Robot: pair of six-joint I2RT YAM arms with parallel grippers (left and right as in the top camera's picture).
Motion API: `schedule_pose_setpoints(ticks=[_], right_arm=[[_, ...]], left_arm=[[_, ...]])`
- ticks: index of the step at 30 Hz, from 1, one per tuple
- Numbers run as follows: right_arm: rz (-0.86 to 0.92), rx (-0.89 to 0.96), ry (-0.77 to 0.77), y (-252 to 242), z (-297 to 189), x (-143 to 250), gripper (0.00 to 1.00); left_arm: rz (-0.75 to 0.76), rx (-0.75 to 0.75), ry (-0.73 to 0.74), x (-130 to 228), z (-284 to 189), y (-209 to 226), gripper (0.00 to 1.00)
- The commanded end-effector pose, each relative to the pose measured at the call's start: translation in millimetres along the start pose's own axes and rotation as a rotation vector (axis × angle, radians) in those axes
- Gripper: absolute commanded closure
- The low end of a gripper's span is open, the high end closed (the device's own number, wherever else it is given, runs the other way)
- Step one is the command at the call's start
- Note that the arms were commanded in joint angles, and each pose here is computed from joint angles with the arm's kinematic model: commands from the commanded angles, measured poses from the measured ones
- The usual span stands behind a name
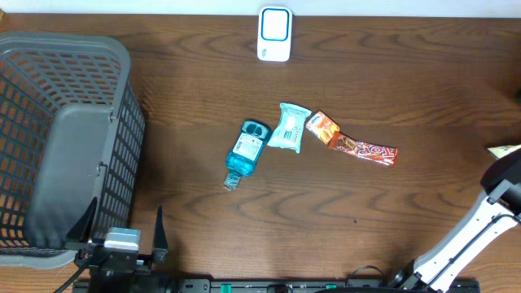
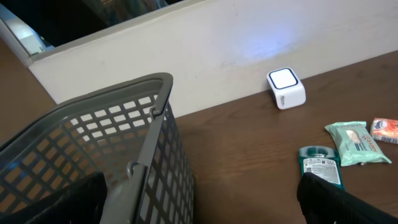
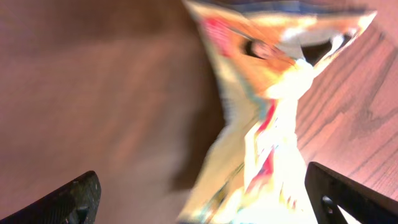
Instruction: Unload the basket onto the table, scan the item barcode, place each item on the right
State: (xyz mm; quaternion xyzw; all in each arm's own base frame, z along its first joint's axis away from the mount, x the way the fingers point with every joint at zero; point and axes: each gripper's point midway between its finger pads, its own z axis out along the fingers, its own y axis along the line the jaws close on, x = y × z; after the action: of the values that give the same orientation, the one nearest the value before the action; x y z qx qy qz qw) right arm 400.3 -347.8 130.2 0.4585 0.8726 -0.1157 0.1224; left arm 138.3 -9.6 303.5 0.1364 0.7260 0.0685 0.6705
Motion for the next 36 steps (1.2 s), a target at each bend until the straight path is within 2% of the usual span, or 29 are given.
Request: schedule_pose_setpoints(ticks=[1, 7, 12, 21, 27, 31, 36], right_arm=[[0.028, -0.201, -0.121, 46, -100, 1, 0.01], [-0.061, -0.397, -0.119, 107, -189, 54, 0.01], [-0.198, -0.475, 0.005, 160, -216, 123, 0.01], [-0.57, -0.352, 0.288, 212, -184, 261, 0.01], [-0.75, -0.348, 0.402, 240, -150, 340, 0.11], [-0.811, -0.341, 0.443, 248, -123, 379, 0.16], [-0.832, -0.333, 0.451, 250, -91, 404, 0.23]], left_arm=[[0.017, -0.009, 0.001, 0, 0, 2, 0.02], [0.017, -0.009, 0.001, 0, 0, 2, 0.02], [0.017, -0.008, 0.0, 0, 0, 1, 0.02], [0.023, 0.053, -0.018, -2, 0, -7, 0.02], [0.024, 0.059, -0.02, -2, 0, -8, 0.02], [0.024, 0.059, -0.02, -2, 0, -8, 0.02], [0.024, 0.059, -0.02, -2, 0, -8, 0.02]])
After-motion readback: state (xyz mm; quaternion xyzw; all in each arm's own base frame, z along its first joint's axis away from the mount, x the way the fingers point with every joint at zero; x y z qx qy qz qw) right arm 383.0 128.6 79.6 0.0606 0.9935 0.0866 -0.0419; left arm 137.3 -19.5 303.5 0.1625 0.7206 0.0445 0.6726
